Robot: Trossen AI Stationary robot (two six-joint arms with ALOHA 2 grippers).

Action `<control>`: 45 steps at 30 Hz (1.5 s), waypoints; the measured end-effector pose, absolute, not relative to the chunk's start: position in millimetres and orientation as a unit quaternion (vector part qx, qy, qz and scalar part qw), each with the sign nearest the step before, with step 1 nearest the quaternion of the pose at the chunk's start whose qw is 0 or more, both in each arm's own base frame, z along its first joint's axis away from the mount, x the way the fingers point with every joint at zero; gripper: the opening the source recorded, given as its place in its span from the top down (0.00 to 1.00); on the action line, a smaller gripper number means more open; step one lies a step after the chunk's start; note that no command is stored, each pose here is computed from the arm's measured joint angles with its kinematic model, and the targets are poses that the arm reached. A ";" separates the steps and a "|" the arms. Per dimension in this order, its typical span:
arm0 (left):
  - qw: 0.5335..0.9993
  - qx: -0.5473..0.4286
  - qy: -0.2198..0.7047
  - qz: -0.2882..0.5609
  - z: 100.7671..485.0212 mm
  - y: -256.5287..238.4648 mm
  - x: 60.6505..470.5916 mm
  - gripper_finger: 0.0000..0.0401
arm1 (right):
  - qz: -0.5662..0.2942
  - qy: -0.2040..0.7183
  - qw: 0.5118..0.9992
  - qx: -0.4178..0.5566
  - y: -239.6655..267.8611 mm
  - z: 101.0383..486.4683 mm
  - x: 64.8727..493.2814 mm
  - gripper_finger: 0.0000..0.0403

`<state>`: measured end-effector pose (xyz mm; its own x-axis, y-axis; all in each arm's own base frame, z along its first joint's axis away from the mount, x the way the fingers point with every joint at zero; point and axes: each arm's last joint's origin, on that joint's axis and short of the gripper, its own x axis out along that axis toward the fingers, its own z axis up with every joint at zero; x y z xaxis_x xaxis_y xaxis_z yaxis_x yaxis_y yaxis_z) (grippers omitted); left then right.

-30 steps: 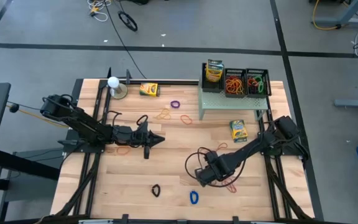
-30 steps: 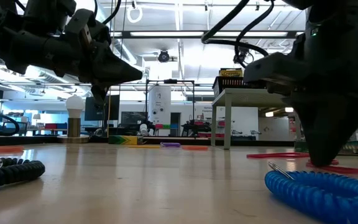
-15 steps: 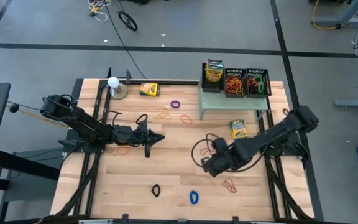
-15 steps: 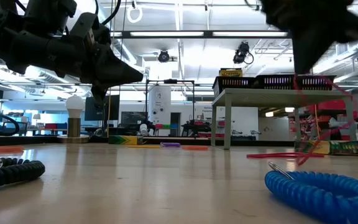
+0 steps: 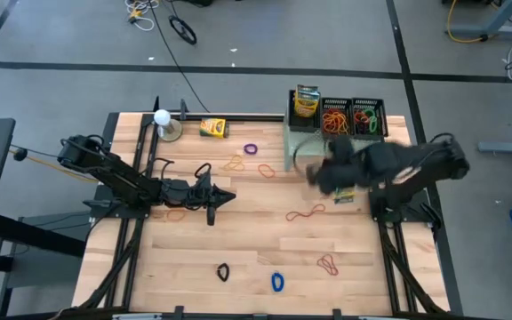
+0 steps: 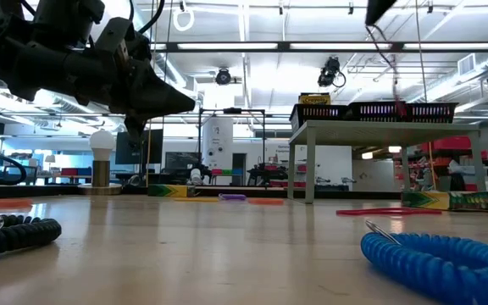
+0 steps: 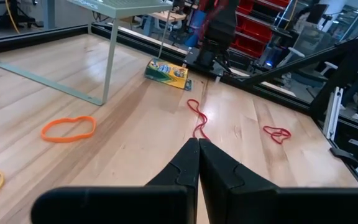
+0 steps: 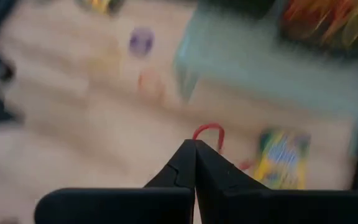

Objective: Pick & Place Office Desk Supplies
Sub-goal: Put the bottom left red rubber band into the middle black basket on the shelf, then put the violet spring keychain into the right black basket on the shelf

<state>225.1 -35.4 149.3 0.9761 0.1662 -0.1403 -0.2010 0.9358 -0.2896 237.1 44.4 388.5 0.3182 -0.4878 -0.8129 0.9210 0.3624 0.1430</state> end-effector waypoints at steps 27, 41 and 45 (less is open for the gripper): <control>0.977 -0.167 0.049 0.121 149.5 -34.0 224.9 0.97 | -0.539 0.388 0.726 0.175 -167.6 388.2 193.3 0.99; 0.963 -0.214 0.033 0.160 149.6 -31.7 224.3 0.97 | -0.477 0.454 0.711 0.248 -177.6 336.0 188.3 0.90; 0.956 -0.245 0.021 0.159 151.2 -31.8 224.6 0.97 | -0.474 0.454 0.713 0.246 -177.3 336.5 188.1 0.80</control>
<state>224.6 -31.8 151.2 0.9488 0.2933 -0.1172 -0.3135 0.8297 -0.4619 188.1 -177.3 336.5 0.1388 -0.4536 -0.8803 0.8994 0.4298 -0.0797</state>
